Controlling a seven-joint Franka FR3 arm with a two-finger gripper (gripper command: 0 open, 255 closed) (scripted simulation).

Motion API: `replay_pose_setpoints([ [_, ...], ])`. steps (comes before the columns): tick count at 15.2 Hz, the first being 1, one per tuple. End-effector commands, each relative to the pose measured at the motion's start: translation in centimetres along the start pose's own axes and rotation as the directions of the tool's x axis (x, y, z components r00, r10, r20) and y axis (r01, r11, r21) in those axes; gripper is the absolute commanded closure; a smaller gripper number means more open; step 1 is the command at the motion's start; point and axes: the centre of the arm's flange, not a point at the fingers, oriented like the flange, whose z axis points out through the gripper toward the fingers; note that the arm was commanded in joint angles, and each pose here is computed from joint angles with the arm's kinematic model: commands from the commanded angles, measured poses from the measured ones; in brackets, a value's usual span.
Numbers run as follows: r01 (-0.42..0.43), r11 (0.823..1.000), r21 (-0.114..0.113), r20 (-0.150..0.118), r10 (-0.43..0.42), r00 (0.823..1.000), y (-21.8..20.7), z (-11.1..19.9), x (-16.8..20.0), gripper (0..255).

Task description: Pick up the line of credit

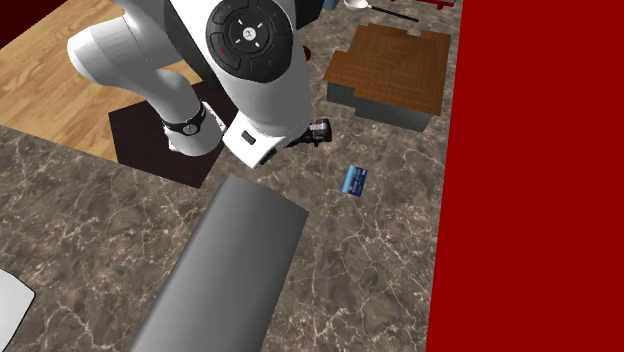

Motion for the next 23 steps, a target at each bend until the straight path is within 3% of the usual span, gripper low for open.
replay_pose_setpoints([
  [1, -0.044, 0.999, 0.016, 0.029, 0.044, 0.999, -1.8, 1.9, 0.5, 0],
  [7, -0.169, 0.984, 0.052, 0.115, 0.162, 0.980, -7.0, 7.0, 2.4, 0],
  [14, -0.314, 0.946, 0.080, 0.220, 0.290, 0.931, -13.2, 12.9, 5.0, 0],
  [23, -0.318, 0.945, 0.081, 0.223, 0.294, 0.930, -13.1, 16.8, 6.5, 0],
])
